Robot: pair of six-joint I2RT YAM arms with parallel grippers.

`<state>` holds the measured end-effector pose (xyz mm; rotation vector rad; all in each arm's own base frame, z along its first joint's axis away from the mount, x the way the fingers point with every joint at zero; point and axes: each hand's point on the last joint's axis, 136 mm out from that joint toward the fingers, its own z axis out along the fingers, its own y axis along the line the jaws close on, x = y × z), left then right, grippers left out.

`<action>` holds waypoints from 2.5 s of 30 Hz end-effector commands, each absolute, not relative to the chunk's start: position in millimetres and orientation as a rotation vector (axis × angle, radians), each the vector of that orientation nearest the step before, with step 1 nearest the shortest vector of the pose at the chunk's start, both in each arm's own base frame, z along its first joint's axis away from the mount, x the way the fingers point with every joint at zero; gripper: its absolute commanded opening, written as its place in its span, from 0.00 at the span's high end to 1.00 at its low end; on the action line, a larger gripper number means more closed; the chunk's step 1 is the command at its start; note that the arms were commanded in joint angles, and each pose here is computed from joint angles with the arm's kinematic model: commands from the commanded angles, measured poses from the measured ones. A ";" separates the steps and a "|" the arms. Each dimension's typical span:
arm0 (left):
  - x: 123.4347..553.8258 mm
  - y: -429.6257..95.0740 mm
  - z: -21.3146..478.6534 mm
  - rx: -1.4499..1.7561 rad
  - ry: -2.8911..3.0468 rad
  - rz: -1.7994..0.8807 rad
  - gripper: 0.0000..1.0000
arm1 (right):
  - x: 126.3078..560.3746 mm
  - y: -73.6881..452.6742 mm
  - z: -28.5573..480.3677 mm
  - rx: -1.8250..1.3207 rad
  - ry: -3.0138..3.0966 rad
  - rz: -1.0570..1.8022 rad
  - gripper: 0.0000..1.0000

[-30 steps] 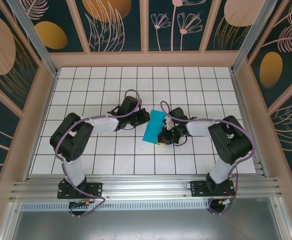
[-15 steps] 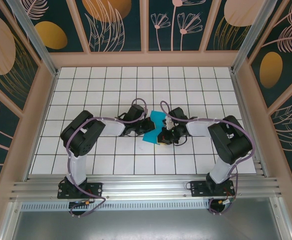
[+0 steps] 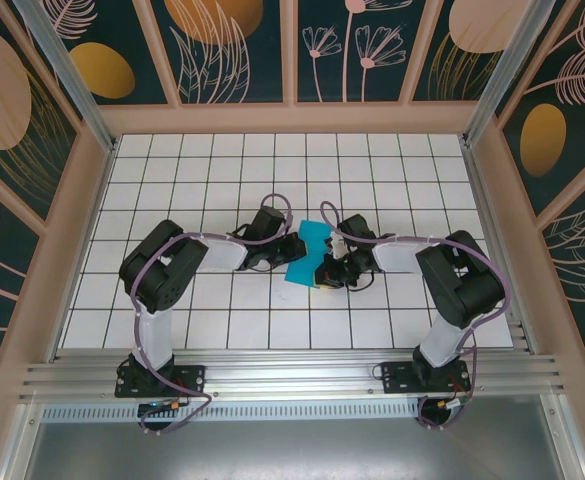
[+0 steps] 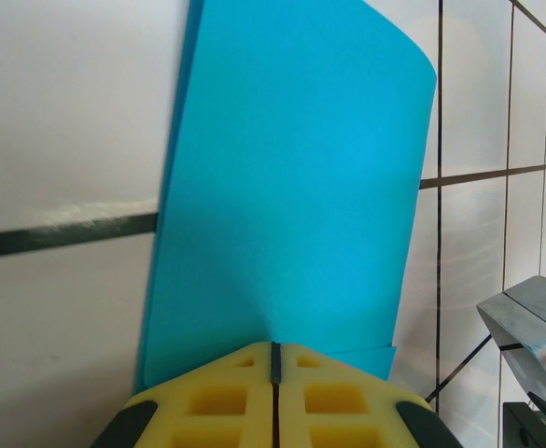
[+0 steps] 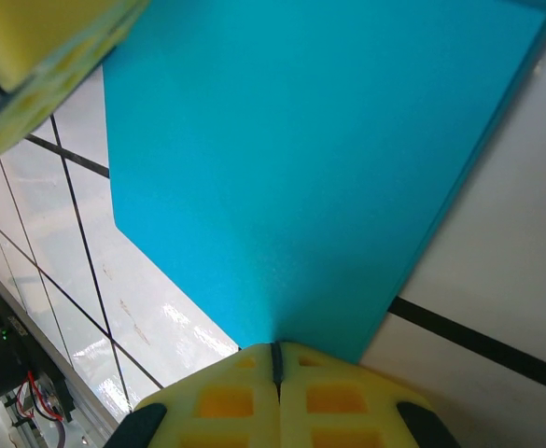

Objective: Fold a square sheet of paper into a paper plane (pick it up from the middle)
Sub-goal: Fold the triangle a second time at the center of the table.

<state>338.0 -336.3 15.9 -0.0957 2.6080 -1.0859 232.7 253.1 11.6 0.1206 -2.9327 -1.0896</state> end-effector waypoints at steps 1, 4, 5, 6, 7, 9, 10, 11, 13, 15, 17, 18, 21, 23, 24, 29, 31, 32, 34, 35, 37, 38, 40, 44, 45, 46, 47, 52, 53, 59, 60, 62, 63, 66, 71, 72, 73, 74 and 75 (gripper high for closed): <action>360.4 -290.7 -7.2 -0.161 2.616 -0.834 0.90 | 196.6 209.4 -39.5 0.032 -2.924 -0.700 0.95; 363.7 -287.6 -6.5 -0.167 2.609 -0.835 0.89 | 196.6 209.5 -39.6 0.030 -2.923 -0.701 0.95; 363.4 -286.6 -7.4 -0.167 2.614 -0.833 0.89 | 196.7 209.9 -39.4 0.030 -2.923 -0.703 0.95; 372.2 -290.1 0.8 -0.159 2.592 -0.839 0.89 | 197.7 210.8 -38.8 0.030 -2.924 -0.707 0.95; 373.9 -290.0 2.6 -0.153 2.590 -0.830 0.89 | 198.0 211.2 -38.6 0.031 -2.923 -0.709 0.95; 377.8 -288.6 7.8 -0.145 2.577 -0.813 0.88 | 199.8 212.2 -37.5 0.036 -2.926 -0.714 0.96; 379.4 -287.6 10.9 -0.139 2.570 -0.800 0.88 | 199.8 212.4 -37.6 0.036 -2.925 -0.714 0.95; 381.2 -286.5 14.2 -0.135 2.563 -0.791 0.88 | 200.4 212.7 -37.5 0.037 -2.927 -0.715 0.95; 383.6 -287.4 22.4 -0.119 2.550 -0.790 0.87 | 201.9 214.8 -36.0 0.040 -2.926 -0.730 0.95; 383.4 -293.2 35.3 -0.102 2.525 -0.845 0.86 | 203.0 216.4 -34.7 0.045 -2.925 -0.740 0.95; 379.3 -298.9 48.3 -0.087 2.499 -0.918 0.86 | 204.6 217.6 -33.4 0.050 -2.927 -0.746 0.95; 375.8 -303.7 56.8 -0.074 2.479 -0.972 0.86 | 205.3 218.1 -32.1 0.052 -2.928 -0.748 0.95; 360.1 -318.3 70.5 -0.036 2.446 -1.140 0.87 | 208.6 220.6 -28.8 0.055 -2.933 -0.763 0.95; 349.1 -330.3 73.2 0.008 2.453 -1.217 0.88 | 211.7 223.0 -26.0 0.056 -2.937 -0.777 0.95; 343.5 -336.8 73.4 0.035 2.458 -1.246 0.88 | 212.6 224.1 -25.0 0.057 -2.936 -0.784 0.95; 329.7 -346.5 42.1 0.026 2.550 -1.204 0.91 | 217.0 228.8 -19.8 0.064 -2.939 -0.816 0.94; 327.6 -342.2 28.0 -0.024 2.576 -1.188 0.93 | 220.4 232.3 -15.6 0.067 -2.941 -0.841 0.94; 327.0 -340.0 21.2 -0.044 2.588 -1.172 0.94 | 222.5 234.8 -12.3 0.069 -2.942 -0.861 0.94; 324.9 -337.1 12.4 -0.063 2.602 -1.159 0.94 | 227.2 240.6 -3.3 0.083 -2.943 -0.908 0.93; 324.0 -335.3 7.3 -0.071 2.615 -1.145 0.95 | 229.7 243.5 2.0 0.090 -2.945 -0.931 0.92; 322.8 -331.2 -1.2 -0.088 2.638 -1.111 0.95 | 238.4 250.6 17.6 0.117 -2.959 -0.986 0.90; 322.0 -329.7 -5.5 -0.096 2.649 -1.099 0.96 | 243.0 254.7 26.8 0.133 -2.966 -1.020 0.90; 320.6 -328.4 -9.6 -0.097 2.662 -1.088 0.96 | 251.1 261.9 42.5 0.160 -2.977 -1.080 0.89; 319.3 -326.3 -13.7 -0.098 2.677 -1.069 0.96 | 265.1 274.1 60.6 0.191 -2.983 -1.162 0.89; 319.8 -327.0 -12.9 -0.096 2.675 -1.072 0.96 | 268.2 275.7 61.2 0.195 -2.987 -1.167 0.89; 319.7 -326.8 -13.0 -0.097 2.677 -1.073 0.96 | 271.6 277.8 60.3 0.195 -2.988 -1.168 0.89; 320.0 -327.4 -12.1 -0.098 2.674 -1.075 0.96 | 273.1 278.7 57.5 0.192 -2.983 -1.160 0.89; 321.3 -328.5 -9.5 -0.098 2.671 -1.078 0.96 | 275.3 281.8 37.1 0.166 -2.952 -1.129 0.90; 321.2 -328.1 -9.3 -0.098 2.670 -1.077 0.96 | 274.8 281.7 32.3 0.160 -2.945 -1.119 0.90; 319.4 -326.7 -10.8 -0.101 2.679 -1.071 0.96 | 263.9 270.3 4.6 0.125 -2.932 -1.005 0.90; 319.6 -326.2 -11.1 -0.104 2.681 -1.068 0.96 | 261.9 265.3 -1.4 0.114 -2.940 -0.956 0.90; 319.6 -326.0 -11.0 -0.103 2.681 -1.066 0.96 | 258.7 258.6 -6.9 0.102 -2.949 -0.899 0.90; 319.6 -325.7 -11.2 -0.105 2.682 -1.063 0.96 | 258.0 256.2 -6.8 0.099 -2.956 -0.882 0.90; 319.4 -323.7 -13.2 -0.118 2.690 -1.046 0.96 | 254.8 255.8 1.4 0.112 -2.954 -0.899 0.90; 319.5 -315.1 -26.4 -0.169 2.735 -0.961 1.00 | 238.1 257.6 11.8 0.158 -2.897 -0.981 0.89; 318.8 -314.3 -28.8 -0.179 2.741 -0.957 1.00 | 233.5 254.2 9.1 0.155 -2.894 -0.965 0.89; 318.5 -314.1 -29.8 -0.185 2.744 -0.957 1.00 | 229.9 251.8 7.6 0.154 -2.890 -0.954 0.89; 318.1 -313.8 -30.9 -0.188 2.747 -0.955 1.00 | 225.9 248.9 5.7 0.151 -2.887 -0.942 0.89; 317.5 -313.1 -31.9 -0.194 2.750 -0.953 1.00 | 222.6 247.1 4.9 0.148 -2.884 -0.940 0.89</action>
